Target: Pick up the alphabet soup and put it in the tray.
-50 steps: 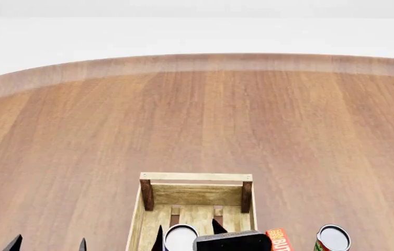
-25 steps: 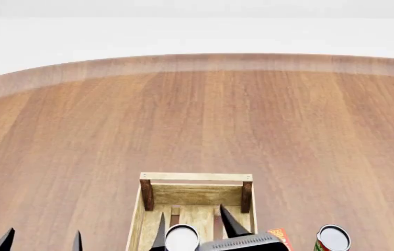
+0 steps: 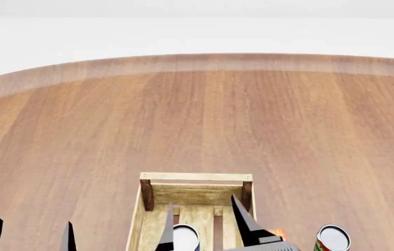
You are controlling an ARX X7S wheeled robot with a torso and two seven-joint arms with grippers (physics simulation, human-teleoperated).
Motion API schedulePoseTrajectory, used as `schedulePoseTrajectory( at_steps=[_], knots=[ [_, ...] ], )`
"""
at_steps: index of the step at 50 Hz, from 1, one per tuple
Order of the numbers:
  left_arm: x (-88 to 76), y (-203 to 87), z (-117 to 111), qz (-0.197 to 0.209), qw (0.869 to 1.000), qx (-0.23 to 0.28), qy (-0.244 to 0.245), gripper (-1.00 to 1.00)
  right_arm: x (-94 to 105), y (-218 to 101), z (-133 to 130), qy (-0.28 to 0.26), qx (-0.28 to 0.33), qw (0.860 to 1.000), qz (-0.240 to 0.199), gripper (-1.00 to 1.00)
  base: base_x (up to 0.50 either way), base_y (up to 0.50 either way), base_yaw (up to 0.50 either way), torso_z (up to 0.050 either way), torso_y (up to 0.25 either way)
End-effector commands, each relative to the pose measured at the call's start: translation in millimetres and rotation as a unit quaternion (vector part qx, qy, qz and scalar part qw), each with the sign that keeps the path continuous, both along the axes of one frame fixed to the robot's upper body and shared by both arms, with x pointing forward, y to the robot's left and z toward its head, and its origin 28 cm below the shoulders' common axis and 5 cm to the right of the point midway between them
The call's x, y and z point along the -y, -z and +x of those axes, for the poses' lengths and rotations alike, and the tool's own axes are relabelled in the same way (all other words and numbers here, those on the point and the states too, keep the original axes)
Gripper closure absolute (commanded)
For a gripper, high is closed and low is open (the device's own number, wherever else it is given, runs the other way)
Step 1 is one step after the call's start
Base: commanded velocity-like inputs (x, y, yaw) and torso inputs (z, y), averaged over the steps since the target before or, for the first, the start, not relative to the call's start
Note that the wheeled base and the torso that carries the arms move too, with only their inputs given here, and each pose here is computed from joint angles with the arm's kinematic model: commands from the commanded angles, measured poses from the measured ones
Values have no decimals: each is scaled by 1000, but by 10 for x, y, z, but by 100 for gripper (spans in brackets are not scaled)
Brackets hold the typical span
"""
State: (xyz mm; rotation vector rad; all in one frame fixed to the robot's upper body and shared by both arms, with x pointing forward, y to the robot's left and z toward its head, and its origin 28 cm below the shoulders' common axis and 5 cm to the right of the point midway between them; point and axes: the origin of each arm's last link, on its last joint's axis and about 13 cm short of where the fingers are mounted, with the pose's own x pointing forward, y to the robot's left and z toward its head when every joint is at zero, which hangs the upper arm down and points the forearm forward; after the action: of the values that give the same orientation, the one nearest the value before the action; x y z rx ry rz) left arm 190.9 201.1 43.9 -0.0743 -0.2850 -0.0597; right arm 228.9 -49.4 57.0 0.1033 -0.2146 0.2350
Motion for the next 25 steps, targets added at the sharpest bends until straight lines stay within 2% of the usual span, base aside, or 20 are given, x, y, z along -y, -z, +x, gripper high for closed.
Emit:
schedulePoseTrajectory(
  at_steps=[1, 25],
  knots=[
    [-1, -72, -39, -18, 999, 36, 8, -100, 20, -24, -23, 11, 37, 999, -4, -100, 0, 0, 0, 0, 0],
    [6, -137, -80, -31, 997, 69, 18, -100, 62, -73, -62, 20, 89, 996, 5, -100, 0, 0, 0, 0, 0]
  ],
)
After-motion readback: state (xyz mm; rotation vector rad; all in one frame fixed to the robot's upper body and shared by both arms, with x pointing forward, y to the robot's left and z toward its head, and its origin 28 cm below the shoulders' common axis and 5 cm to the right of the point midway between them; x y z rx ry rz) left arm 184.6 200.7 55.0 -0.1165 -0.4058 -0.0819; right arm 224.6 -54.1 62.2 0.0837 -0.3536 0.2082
